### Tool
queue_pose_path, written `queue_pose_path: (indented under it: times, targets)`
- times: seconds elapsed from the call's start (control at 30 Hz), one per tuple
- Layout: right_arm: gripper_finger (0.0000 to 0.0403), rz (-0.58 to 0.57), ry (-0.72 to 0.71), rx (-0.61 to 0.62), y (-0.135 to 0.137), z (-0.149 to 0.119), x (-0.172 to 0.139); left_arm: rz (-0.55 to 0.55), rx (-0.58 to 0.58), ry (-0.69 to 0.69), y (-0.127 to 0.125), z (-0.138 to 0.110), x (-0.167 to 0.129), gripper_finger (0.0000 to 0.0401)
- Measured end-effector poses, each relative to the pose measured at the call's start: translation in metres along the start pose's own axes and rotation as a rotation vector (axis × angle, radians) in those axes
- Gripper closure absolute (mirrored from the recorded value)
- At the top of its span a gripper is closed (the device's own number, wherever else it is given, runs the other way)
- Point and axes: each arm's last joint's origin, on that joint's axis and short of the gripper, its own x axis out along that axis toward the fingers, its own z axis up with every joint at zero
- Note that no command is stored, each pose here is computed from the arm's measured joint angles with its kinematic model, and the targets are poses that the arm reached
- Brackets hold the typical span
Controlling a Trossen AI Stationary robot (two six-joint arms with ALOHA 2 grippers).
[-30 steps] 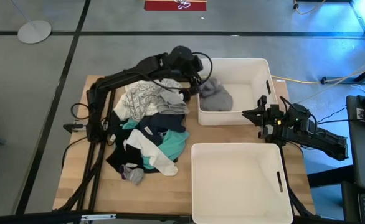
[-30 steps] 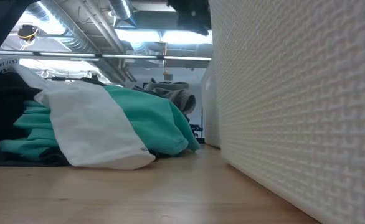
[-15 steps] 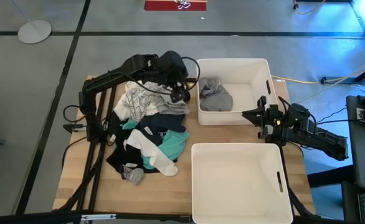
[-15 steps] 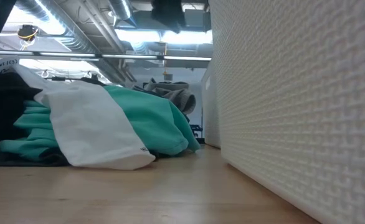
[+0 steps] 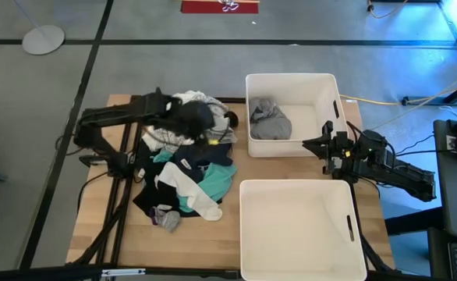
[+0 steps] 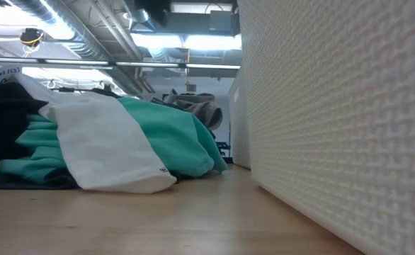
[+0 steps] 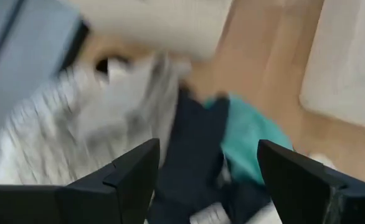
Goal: Sort clothes
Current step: Put the white sock into the top white laundry bin
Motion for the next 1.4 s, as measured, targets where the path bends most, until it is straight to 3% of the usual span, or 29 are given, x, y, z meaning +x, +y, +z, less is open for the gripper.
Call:
queue_pose_path:
  times: [0.43,0.63,1.13,1.4]
  targets:
    - [0.0352,0.0,-0.004,-0.001,0.0,0.001,0.0,0.058,-0.296,0.257,-0.013,-0.106,0.023,0.0143]
    - [0.0352,-0.026,-0.005,-0.001,-0.001,0.001,0.0,0.093,-0.333,0.4,-0.012,-0.137,0.052,0.0143]
    - [0.0352,-0.027,-0.004,-0.001,-0.001,0.0,0.0,0.061,-0.249,0.389,-0.015,-0.156,0.087,0.0149]
    - [0.0352,-0.027,-0.002,0.0,-0.001,0.0,0.0,0.003,-0.228,0.403,-0.017,-0.157,0.089,0.0236]
